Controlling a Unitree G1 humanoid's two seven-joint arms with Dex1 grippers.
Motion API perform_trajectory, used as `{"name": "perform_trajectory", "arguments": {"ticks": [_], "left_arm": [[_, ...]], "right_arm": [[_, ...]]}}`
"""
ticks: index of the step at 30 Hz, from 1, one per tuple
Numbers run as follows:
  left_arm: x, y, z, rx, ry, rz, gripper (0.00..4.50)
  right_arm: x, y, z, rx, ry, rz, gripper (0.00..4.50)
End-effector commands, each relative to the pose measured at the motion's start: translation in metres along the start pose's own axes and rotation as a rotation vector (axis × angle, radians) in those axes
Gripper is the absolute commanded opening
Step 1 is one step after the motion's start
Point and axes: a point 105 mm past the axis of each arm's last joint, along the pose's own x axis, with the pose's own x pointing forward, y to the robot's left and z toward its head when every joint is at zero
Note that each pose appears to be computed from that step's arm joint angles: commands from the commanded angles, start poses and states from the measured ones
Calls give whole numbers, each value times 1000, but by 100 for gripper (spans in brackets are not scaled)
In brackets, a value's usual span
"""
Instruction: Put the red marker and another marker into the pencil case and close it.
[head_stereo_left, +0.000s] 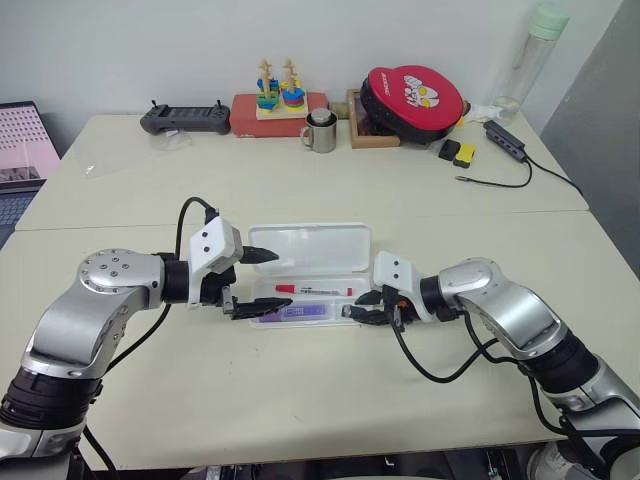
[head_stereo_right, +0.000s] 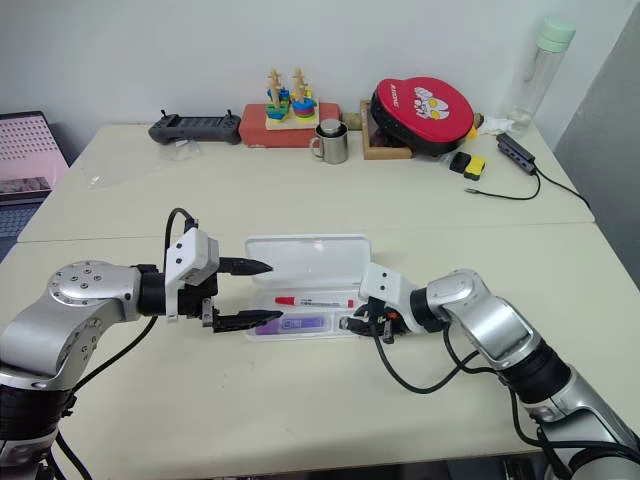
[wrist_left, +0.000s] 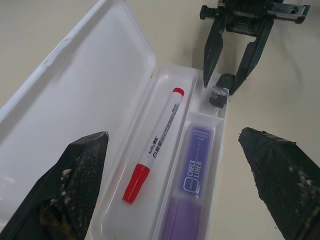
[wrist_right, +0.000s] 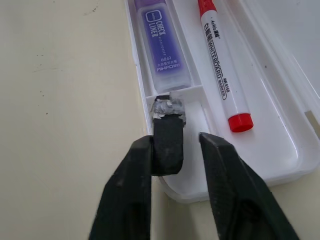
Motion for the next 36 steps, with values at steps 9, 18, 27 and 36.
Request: {"name": "perform_trajectory", "arguments": {"ticks": [9, 18, 27, 36], "left_arm": [[-9, 3, 15, -19, -81, 92, 450], [-34, 25, 25, -145, -238, 371, 450], [-48, 23, 39, -163, -308, 411, 450], [-54, 17, 35, -189, -278, 364, 450]], "right_arm": [[-16, -8, 35, -38, -145, 2, 444], [-39, -76, 105, -42, -365, -211, 276], [-12, -134, 116, -16, -229, -417, 82], [10, -101, 108, -101, -175, -195, 7]]}}
